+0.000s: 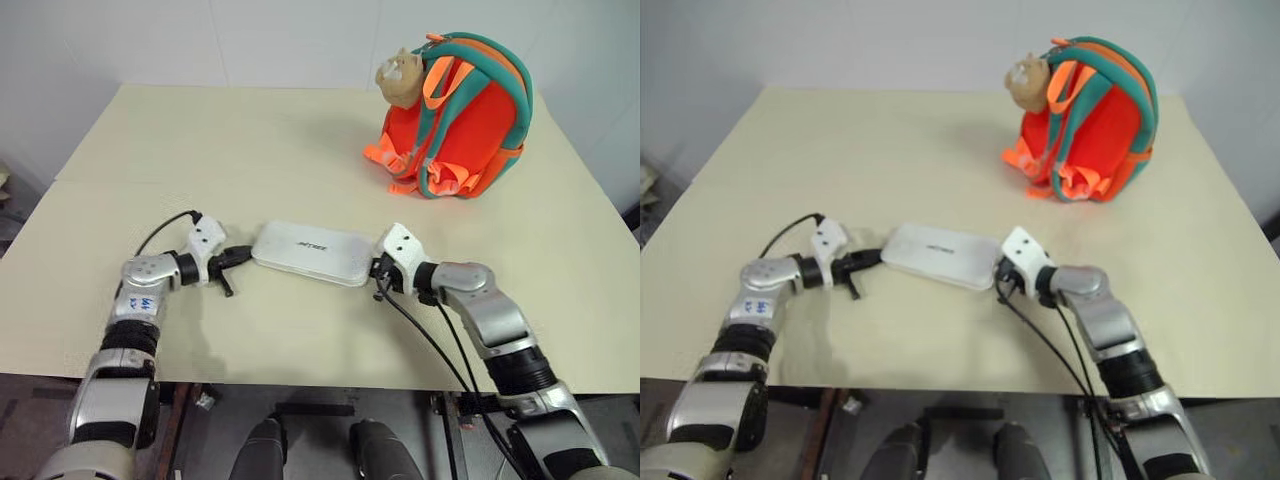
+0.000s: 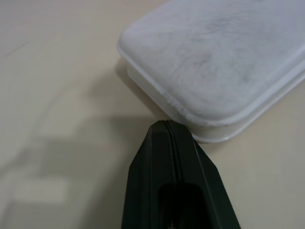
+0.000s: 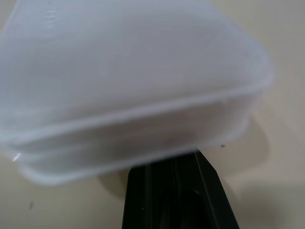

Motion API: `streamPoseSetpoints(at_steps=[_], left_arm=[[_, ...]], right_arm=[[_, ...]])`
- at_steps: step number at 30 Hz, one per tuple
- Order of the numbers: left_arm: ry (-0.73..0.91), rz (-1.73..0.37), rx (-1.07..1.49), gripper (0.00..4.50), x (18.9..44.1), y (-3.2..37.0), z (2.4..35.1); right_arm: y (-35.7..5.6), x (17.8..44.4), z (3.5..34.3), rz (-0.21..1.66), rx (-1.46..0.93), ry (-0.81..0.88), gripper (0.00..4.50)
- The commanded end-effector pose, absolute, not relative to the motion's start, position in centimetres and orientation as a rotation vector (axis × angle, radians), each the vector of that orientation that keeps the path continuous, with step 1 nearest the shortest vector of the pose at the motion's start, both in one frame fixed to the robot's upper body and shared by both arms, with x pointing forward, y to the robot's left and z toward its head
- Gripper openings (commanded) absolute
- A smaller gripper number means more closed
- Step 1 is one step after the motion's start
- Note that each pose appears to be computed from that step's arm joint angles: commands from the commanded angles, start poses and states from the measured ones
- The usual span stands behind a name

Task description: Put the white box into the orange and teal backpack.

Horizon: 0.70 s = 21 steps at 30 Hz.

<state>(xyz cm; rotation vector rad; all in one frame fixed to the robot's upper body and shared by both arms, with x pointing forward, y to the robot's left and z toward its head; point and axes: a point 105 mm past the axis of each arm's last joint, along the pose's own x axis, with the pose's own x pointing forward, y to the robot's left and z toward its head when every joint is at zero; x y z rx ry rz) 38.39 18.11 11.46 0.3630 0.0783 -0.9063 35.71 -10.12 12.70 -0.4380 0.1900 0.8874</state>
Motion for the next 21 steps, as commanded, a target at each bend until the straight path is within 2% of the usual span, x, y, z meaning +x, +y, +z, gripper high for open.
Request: streamPoseSetpoints(at_steps=[1, 6, 15, 21], left_arm=[[0.072, -1.0, 0.339, 0.03, 36.7, 15.2, 11.2], [0.082, -1.05, 0.325, 0.03, 34.7, 13.0, 11.3], [0.096, -1.054, 0.327, 0.03, 33.8, 12.9, 12.4], [0.087, -1.094, 0.317, 0.03, 33.0, 11.9, 13.0]], right_arm=[[-11.7, 34.8, 14.4, 0.892, -0.44, 0.166, 0.0], [-15.0, 33.6, 13.8, 0.871, -0.476, 0.254, 0.0], [-21.9, 33.1, 11.2, 0.737, -0.531, 0.443, 0.0], [-22.9, 33.1, 11.7, 0.703, -0.538, 0.434, 0.0]])
